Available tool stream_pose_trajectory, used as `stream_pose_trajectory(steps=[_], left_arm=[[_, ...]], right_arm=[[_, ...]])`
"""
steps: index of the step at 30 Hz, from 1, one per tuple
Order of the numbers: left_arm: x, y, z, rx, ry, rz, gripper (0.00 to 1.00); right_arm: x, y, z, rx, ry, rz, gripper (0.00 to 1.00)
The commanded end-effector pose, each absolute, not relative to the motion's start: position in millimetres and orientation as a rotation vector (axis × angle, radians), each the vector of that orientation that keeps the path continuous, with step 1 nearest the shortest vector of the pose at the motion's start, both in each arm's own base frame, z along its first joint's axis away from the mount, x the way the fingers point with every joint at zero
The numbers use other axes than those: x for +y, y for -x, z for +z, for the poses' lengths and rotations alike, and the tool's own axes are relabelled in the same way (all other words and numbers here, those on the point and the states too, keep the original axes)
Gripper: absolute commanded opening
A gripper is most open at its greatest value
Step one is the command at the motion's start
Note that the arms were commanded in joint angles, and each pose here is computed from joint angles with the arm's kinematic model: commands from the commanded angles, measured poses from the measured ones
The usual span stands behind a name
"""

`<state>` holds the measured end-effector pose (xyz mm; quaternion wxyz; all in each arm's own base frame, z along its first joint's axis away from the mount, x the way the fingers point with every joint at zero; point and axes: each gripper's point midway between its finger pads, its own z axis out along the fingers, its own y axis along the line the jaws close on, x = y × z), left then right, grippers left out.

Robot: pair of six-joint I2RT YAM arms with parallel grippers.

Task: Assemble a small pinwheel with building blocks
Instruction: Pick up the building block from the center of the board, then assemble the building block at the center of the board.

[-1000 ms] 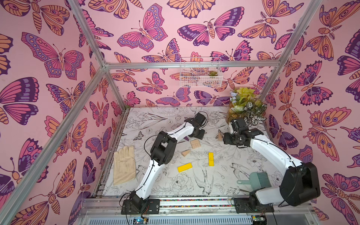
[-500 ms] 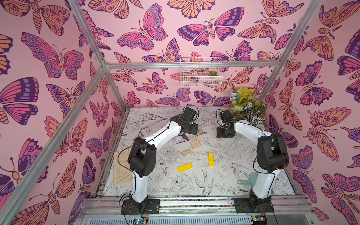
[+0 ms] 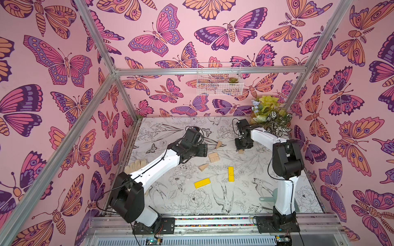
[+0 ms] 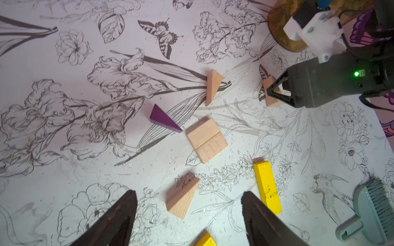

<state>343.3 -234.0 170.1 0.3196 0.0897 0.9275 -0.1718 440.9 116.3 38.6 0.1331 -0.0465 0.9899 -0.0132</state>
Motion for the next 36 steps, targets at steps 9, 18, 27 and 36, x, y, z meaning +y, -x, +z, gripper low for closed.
stream_pose_trajectory(steps=[9, 18, 27, 36], left_arm=[[-215.7, -325.4, 160.4, 2.417, -0.168, -0.47, 0.82], [-215.5, -319.8, 150.4, 2.434, -0.169, -0.482, 0.82], [-215.3, -316.9, 146.8, 2.437, -0.161, -0.498, 0.82], [-213.3, -313.1, 143.4, 2.434, -0.157, -0.502, 0.83]], right_arm=[[134.1, -422.8, 22.3, 2.939, 0.319, -0.026, 0.25], [179.7, -397.2, 27.4, 2.885, 0.624, 0.068, 0.16], [201.5, -362.2, 20.1, 2.855, 0.905, 0.057, 0.15], [210.2, -343.5, 11.7, 2.85, 1.062, 0.047, 0.21]])
